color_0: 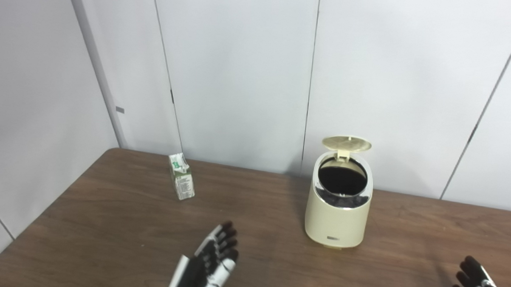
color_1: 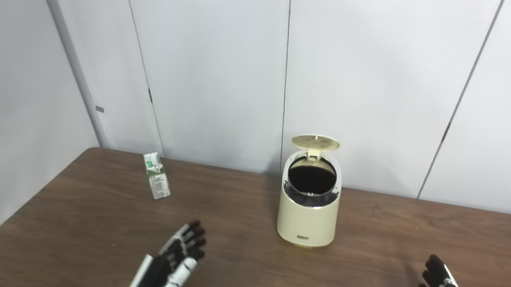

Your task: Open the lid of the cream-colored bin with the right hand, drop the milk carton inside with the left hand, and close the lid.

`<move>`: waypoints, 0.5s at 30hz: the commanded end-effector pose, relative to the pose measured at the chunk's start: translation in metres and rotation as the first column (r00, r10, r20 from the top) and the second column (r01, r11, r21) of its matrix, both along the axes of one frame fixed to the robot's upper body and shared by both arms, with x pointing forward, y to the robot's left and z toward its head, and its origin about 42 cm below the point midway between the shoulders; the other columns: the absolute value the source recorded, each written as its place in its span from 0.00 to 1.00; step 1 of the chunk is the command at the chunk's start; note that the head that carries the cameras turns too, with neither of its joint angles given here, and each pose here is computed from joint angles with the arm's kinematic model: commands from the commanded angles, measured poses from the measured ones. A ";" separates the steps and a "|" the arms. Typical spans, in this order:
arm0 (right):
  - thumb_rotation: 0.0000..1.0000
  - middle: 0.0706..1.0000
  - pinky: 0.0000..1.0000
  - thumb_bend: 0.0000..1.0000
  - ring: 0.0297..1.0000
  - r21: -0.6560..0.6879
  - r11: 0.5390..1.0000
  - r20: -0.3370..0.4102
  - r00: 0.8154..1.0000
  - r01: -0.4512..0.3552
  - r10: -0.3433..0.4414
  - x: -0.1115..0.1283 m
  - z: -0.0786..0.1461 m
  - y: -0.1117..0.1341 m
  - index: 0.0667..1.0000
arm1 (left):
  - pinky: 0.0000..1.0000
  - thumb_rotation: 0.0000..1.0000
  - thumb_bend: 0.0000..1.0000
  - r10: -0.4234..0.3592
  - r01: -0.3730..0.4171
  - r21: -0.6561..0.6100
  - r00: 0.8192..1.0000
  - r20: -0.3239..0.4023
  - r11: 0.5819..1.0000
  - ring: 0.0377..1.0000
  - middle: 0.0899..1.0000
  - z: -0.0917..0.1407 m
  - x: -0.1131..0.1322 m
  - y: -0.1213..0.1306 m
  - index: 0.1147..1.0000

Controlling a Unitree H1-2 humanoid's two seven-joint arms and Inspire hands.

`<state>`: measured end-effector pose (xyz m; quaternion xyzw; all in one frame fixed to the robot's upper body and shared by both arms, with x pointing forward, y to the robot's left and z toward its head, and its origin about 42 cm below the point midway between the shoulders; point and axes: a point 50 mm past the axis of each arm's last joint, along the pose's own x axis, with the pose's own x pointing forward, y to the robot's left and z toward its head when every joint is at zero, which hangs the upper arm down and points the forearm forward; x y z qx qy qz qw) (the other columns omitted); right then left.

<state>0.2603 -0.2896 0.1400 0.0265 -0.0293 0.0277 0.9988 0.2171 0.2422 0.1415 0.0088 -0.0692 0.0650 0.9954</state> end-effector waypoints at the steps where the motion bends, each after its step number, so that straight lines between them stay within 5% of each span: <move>1: 1.00 0.97 0.92 0.70 0.96 0.009 1.000 0.058 0.998 -0.022 0.021 0.002 0.016 -0.006 0.95 | 0.79 0.43 0.58 0.071 -0.073 0.058 0.997 0.032 0.996 0.86 0.89 0.015 -0.002 0.008 0.93; 6: 1.00 0.94 0.88 0.73 0.94 0.019 1.000 0.046 0.999 -0.010 0.009 0.004 0.015 -0.009 0.92 | 0.77 0.25 0.69 0.165 -0.173 0.195 0.985 0.057 0.965 0.82 0.85 0.032 0.007 0.029 0.91; 10: 1.00 0.88 0.83 0.64 0.89 0.032 0.999 0.028 0.999 0.023 -0.024 0.003 0.016 -0.008 0.87 | 0.83 0.19 0.78 0.254 -0.263 0.315 0.965 0.072 0.912 0.79 0.82 0.045 0.017 0.052 0.89; 15: 1.00 0.86 0.77 0.64 0.86 0.047 0.998 0.029 0.999 0.029 -0.030 0.004 0.019 -0.008 0.85 | 0.75 0.15 0.83 0.311 -0.299 0.421 0.950 0.043 0.856 0.79 0.84 0.052 0.024 0.081 0.91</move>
